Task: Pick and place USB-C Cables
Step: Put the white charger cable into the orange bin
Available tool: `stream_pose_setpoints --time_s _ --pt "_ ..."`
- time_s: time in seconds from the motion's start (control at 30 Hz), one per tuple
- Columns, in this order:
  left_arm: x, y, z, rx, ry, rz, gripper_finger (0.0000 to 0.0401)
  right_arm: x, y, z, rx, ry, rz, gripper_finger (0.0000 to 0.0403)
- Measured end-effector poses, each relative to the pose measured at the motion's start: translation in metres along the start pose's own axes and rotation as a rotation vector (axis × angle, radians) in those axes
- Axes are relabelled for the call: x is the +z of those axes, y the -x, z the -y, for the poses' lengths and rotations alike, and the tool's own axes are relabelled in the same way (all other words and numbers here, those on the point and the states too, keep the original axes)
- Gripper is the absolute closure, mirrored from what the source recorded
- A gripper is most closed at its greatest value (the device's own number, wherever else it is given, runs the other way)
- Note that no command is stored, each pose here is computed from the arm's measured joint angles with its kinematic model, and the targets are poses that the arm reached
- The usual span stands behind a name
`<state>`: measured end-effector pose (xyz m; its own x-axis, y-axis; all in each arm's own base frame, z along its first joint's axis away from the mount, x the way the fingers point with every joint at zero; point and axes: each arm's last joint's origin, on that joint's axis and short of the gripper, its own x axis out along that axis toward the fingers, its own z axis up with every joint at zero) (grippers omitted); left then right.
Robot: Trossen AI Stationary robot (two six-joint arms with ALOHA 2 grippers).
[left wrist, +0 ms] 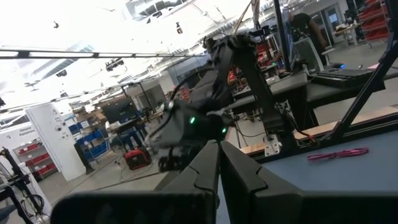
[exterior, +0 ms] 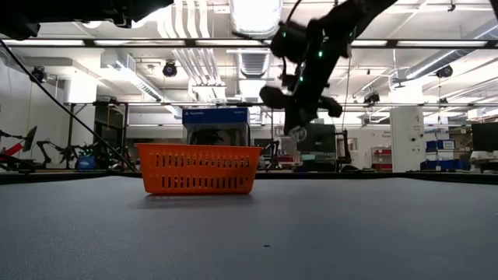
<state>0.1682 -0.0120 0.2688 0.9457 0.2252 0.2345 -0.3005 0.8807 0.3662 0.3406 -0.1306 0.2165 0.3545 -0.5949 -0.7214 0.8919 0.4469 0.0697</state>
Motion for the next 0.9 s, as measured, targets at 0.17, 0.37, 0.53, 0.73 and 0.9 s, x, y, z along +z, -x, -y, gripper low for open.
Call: stream_pose_setpoints --time_s 0.17,0.37,0.53,0.73,0.9 --pt "0.000 0.000 0.000 0.000 0.000 0.000 0.0401 -0.003 0.028 -0.015 0.075 0.040 0.046 0.0376" --pt "0.000 0.000 0.000 -0.001 0.000 -0.001 0.0401 -0.009 0.053 -0.033 0.169 0.094 0.088 0.0376" --pt "-0.001 0.000 0.000 -0.001 -0.001 -0.003 0.0401 -0.009 0.067 -0.051 0.228 0.146 0.115 0.0376" --pt "-0.001 0.000 0.000 -0.001 -0.001 -0.002 0.0401 -0.013 0.079 -0.075 0.356 0.295 0.102 0.0376" --pt "-0.001 0.000 0.000 -0.001 -0.001 -0.002 0.0401 -0.027 0.084 -0.094 0.506 0.519 0.058 0.0376"
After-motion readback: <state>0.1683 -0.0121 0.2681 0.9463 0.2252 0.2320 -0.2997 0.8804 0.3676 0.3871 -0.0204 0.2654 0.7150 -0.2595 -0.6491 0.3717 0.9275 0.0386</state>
